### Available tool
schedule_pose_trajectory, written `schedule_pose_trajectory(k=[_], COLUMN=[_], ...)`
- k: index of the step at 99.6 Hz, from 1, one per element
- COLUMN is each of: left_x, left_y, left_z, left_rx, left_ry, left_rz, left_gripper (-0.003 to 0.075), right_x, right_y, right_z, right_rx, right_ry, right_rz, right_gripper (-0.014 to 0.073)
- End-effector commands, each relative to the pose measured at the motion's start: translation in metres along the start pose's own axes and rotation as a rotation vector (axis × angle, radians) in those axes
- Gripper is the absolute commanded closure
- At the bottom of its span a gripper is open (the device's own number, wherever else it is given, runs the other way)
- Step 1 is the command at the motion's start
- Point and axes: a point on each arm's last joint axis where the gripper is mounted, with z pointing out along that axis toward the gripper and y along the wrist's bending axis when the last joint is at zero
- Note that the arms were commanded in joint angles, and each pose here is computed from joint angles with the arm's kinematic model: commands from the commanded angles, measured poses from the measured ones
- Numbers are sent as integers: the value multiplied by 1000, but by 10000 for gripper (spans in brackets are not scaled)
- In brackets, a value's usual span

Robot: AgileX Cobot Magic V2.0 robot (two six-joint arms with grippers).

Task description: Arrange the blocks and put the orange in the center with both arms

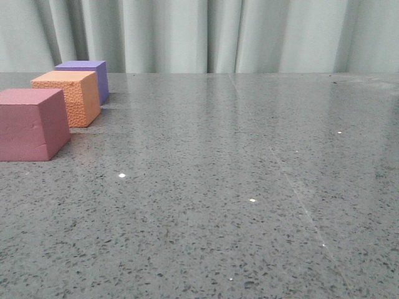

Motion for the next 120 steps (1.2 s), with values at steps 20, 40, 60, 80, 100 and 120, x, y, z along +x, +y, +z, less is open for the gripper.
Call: schedule_pose_trajectory(k=[20, 40, 60, 80, 100, 120], left_x=[19, 49, 74, 90, 92, 93], left_y=[-7, -1, -2, -3, -3, -3], left_z=[-2, 4, 1, -4, -8, -8], left_rx=[-21, -178, -218, -263, -279, -279], left_ry=[-213, -242, -225, -253, -269, -267], left_rz=[14, -27, -26, -33, -73, -75], left_gripper=[739, 739, 739, 739, 739, 739], right_x=[-13, -13, -13, -13, -13, -13], right_y=[1, 1, 1, 1, 1, 1], right_z=[-2, -2, -2, -2, -2, -2], right_rx=[-6, -6, -6, -6, -6, -6], right_ry=[-107, -107, -107, -107, -107, -107], right_rz=[-11, -11, -11, -11, -11, -11], right_gripper=[662, 662, 662, 662, 662, 662])
